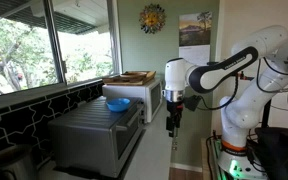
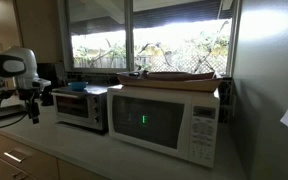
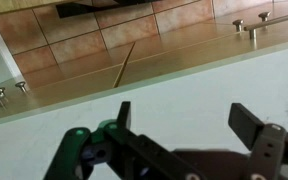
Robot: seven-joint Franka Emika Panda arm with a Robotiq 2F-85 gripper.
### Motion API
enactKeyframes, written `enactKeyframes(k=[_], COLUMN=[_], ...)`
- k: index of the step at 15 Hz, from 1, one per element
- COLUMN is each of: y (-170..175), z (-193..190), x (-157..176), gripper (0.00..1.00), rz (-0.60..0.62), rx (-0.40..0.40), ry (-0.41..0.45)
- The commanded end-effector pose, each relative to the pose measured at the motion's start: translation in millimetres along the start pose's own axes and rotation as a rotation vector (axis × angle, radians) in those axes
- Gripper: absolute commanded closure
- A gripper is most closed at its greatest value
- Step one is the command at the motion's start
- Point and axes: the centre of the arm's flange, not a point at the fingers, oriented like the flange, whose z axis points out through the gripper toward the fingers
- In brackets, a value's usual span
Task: Flip the bowl on top of the toaster oven anticlockwise once to place it in an upside down position
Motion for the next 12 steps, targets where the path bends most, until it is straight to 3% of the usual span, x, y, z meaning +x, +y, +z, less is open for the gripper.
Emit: enactKeyframes(k=[1,5,7,12], y=[0.1,0.1,-4.3,-39.2], z=[0.3,0.8,-9.9,-82.8], x=[0.0,0.1,5.0,33.8], gripper=[0.00,0.00,0.00,0.00], rz=[0.000,0.000,-0.025,-0.190], rx=[0.000,-0.001,-0.003,-0.099], ry=[-0.001,-0.002,0.047,0.280])
